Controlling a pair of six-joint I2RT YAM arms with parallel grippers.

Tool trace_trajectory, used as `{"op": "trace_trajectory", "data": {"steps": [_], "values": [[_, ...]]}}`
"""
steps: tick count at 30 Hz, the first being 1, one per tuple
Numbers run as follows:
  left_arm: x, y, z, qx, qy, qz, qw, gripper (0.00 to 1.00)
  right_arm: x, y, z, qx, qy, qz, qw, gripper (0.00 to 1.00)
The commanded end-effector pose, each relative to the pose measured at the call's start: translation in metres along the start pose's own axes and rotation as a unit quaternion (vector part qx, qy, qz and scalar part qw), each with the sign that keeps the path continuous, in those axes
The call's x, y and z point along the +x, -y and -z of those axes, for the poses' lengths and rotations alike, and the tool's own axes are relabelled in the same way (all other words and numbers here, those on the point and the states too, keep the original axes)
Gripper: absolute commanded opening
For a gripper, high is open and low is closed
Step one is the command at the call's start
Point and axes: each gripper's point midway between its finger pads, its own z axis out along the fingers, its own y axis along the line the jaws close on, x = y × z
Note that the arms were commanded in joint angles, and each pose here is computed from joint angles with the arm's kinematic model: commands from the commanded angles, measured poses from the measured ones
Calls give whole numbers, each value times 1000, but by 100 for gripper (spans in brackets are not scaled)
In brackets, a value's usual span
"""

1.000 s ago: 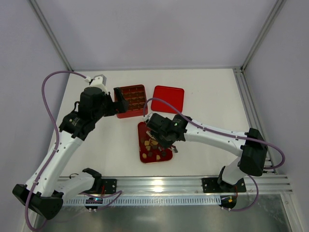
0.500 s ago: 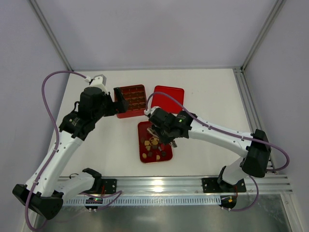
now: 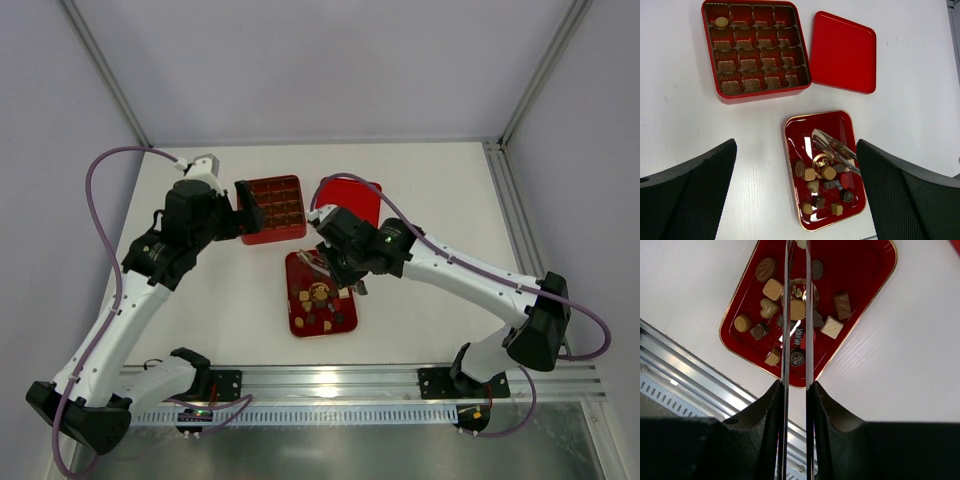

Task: Pack the chocolate

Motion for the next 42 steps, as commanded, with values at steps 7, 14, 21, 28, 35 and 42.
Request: {"op": "trace_trajectory", "data": {"steps": [7, 14, 21, 28, 35, 42], "values": [[-21, 8, 9, 18, 37, 2, 999, 100, -97, 1, 23, -38, 125, -52, 990, 20], [-19, 3, 8, 10, 35, -7, 999, 100, -169, 18, 2, -22, 175, -78, 981, 20], [-13, -4, 1, 3, 34, -16, 999, 100, -217, 26, -34, -11, 196, -84, 977, 20], [-5, -17, -6, -14, 39, -22, 999, 100, -242, 20, -68, -25, 210, -95, 973, 19], [4, -26, -11, -20, 38, -17, 999, 100, -243, 20, -94, -24, 199, -100, 975, 19], [10, -31, -16, -21, 33, -15, 999, 100, -240, 21, -110, -19, 196, -101, 975, 19]]}}
